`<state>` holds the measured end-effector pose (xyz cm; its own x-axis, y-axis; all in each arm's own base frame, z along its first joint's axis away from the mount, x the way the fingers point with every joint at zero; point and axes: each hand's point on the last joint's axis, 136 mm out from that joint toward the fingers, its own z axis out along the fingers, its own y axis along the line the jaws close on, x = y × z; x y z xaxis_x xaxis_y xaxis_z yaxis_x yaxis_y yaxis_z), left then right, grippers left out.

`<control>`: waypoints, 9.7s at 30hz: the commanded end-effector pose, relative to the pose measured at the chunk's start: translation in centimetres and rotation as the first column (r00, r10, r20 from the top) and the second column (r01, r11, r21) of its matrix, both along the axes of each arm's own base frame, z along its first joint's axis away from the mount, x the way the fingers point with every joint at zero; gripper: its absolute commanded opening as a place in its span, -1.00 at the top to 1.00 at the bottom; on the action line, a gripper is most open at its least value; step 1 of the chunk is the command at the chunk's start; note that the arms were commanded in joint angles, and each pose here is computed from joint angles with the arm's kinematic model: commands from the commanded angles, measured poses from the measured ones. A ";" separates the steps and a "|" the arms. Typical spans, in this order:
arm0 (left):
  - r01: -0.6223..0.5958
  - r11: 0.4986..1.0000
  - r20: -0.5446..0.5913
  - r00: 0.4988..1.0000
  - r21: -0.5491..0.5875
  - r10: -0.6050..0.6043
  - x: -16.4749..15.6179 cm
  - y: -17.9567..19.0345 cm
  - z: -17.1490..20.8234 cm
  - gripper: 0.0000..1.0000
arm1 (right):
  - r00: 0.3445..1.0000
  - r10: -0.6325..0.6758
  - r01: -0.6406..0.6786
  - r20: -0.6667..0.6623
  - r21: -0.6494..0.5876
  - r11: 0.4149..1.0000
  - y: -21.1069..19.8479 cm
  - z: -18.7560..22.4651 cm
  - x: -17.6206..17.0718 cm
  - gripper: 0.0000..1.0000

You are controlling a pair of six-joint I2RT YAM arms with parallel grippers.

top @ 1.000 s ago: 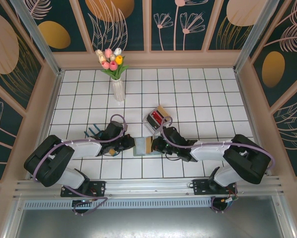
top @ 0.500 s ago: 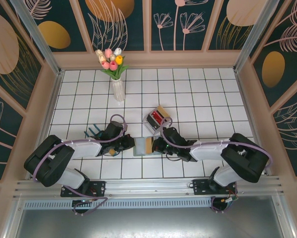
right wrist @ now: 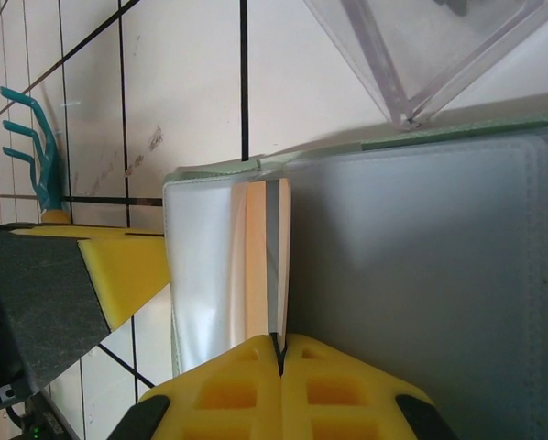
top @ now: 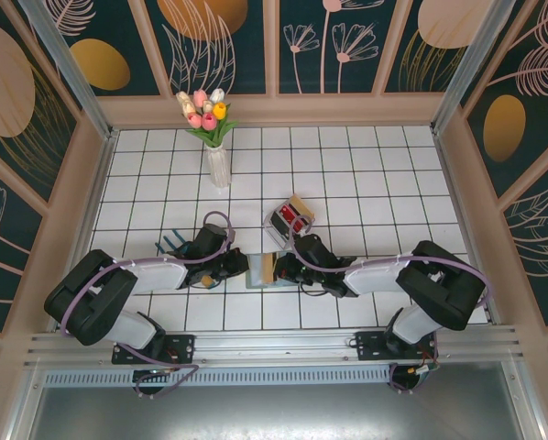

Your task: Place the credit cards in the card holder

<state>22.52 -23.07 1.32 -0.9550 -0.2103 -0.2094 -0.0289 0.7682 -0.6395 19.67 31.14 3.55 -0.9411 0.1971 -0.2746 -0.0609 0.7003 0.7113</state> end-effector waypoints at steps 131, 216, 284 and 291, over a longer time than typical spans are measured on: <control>-0.126 0.992 0.012 0.992 0.024 0.126 12.2 -5.0 -0.1 0.13 | 0.928 0.353 -0.122 0.120 -0.798 0.591 -4.7 4.3 15.4 0.34; -0.104 0.995 0.008 0.995 0.006 0.104 11.6 -5.2 0.1 0.24 | 0.938 0.301 -0.047 0.173 -0.796 0.603 -5.5 7.5 15.3 0.92; 0.017 0.793 0.158 0.982 -0.609 0.100 3.9 -3.8 17.5 1.00 | 0.988 -0.041 0.028 0.147 0.085 0.996 -6.8 13.1 6.2 0.27; -0.036 0.786 0.096 0.988 -0.618 0.121 2.8 -3.0 16.3 1.00 | 0.980 0.020 -0.070 0.199 0.250 0.966 -3.7 15.6 4.3 -0.07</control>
